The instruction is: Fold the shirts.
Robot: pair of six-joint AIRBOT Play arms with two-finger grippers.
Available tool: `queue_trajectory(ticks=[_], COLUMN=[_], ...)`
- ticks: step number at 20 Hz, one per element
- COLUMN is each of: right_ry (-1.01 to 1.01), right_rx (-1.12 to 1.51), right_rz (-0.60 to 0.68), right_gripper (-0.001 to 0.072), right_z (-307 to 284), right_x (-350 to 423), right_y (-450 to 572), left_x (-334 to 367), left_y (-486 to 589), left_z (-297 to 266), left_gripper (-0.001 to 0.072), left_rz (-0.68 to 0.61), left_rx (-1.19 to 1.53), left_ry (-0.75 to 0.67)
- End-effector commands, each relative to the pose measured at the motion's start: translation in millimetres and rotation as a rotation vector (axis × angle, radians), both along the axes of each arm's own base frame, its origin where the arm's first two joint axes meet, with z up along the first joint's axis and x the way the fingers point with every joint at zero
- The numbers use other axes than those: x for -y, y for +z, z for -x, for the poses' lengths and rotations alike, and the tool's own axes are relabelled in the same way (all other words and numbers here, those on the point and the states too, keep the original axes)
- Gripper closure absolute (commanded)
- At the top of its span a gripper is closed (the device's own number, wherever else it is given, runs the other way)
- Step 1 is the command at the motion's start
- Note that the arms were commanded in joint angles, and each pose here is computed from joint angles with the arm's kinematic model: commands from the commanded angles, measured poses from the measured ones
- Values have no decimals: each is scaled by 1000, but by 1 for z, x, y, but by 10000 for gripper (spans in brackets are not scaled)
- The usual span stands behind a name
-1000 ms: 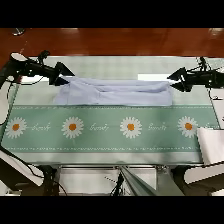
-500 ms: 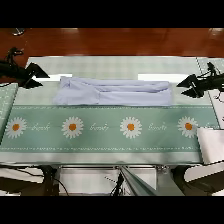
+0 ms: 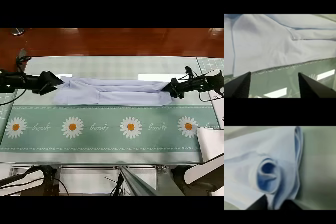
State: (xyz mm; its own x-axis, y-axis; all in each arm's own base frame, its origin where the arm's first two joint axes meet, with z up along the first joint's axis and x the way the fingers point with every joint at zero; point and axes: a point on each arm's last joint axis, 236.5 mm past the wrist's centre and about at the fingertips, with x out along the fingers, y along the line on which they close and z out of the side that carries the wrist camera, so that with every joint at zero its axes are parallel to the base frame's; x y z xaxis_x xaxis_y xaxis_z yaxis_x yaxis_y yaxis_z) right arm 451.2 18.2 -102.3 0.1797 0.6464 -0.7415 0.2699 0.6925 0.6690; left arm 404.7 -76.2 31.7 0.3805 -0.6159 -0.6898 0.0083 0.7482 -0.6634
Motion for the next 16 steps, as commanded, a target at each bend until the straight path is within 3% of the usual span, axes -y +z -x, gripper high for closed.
queue_trajectory(ticks=[1,2,6,9,13,16], right_ry=[35,46,143,152,88,53], right_rx=[24,45,147,250,347,408], right_rz=[-51,-40,134,236,288,293], right_gripper=[686,686,686,686,686,686], right_z=[-1,1,36,78,142,179], right_x=[-21,-18,0,-6,-23,-36], right_y=[24,39,111,169,212,232], left_x=[36,45,107,159,269,341], left_y=[0,2,-2,-39,-34,-44], left_z=[-1,-4,2,12,14,46], left_gripper=[490,686,686,687,687,687], left_rz=[78,101,91,-87,-75,-60], left_rx=[5,21,61,-20,44,36], left_ry=[-35,-42,-174,-329,-489,-628])
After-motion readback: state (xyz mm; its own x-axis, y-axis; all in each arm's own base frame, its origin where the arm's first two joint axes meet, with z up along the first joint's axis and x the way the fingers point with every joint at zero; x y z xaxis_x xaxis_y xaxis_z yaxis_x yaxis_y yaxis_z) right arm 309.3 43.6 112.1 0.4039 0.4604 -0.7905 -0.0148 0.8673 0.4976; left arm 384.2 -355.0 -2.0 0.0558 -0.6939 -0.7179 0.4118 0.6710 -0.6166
